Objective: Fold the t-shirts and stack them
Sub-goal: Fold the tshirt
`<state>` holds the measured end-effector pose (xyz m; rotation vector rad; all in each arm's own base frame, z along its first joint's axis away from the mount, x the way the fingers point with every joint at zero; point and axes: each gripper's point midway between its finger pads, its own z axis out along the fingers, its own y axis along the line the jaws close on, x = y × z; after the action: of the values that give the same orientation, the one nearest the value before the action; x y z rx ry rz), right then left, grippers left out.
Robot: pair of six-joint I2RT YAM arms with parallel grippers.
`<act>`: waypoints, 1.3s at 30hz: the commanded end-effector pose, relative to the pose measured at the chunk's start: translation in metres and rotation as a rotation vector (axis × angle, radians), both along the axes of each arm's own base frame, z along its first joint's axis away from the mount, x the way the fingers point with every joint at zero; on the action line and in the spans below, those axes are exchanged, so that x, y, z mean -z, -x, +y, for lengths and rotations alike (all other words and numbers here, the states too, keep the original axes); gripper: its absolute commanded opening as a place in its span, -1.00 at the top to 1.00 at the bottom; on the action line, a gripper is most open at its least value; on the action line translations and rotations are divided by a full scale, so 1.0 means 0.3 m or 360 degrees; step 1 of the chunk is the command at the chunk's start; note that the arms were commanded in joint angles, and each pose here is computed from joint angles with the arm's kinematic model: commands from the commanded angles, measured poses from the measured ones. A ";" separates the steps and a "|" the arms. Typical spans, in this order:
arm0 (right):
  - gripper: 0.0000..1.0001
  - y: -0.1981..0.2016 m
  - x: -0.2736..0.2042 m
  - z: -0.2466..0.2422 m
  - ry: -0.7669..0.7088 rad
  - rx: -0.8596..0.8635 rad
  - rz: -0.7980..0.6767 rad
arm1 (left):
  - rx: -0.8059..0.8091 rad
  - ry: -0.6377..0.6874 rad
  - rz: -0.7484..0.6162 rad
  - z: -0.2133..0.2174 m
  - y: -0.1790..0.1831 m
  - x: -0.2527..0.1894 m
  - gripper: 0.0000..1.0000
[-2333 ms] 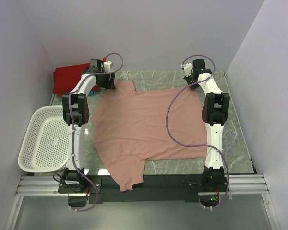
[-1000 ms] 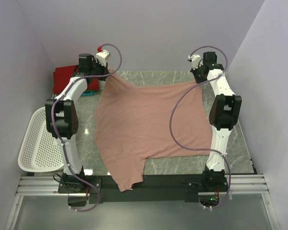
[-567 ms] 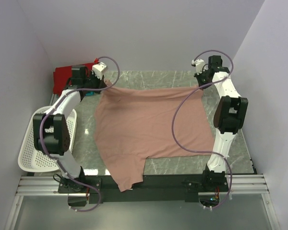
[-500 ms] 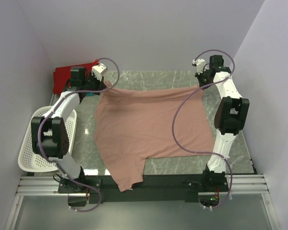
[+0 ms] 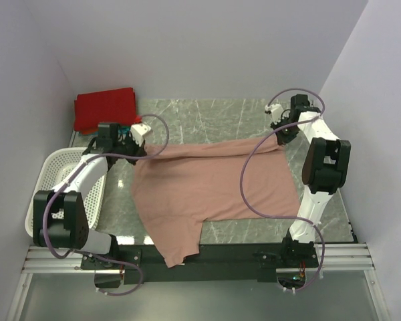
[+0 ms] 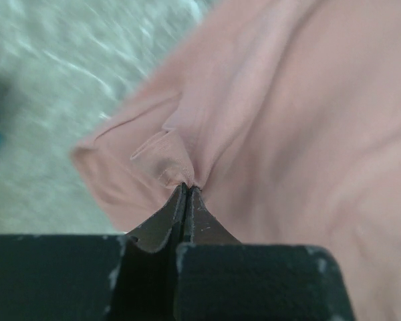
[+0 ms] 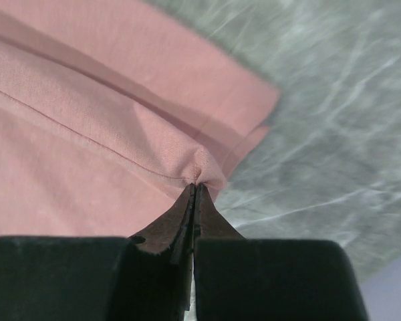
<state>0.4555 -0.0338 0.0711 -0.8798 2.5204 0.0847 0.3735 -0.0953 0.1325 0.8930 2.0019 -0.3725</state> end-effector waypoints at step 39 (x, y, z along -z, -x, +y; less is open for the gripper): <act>0.12 0.079 -0.060 0.008 -0.0149 0.0100 0.0305 | 0.0049 0.0064 0.0566 -0.246 -0.134 0.168 -0.14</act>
<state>0.4419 -0.0345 0.0935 -0.8552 2.6264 0.2066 0.3955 -0.1585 0.0697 0.8819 2.3327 -0.6203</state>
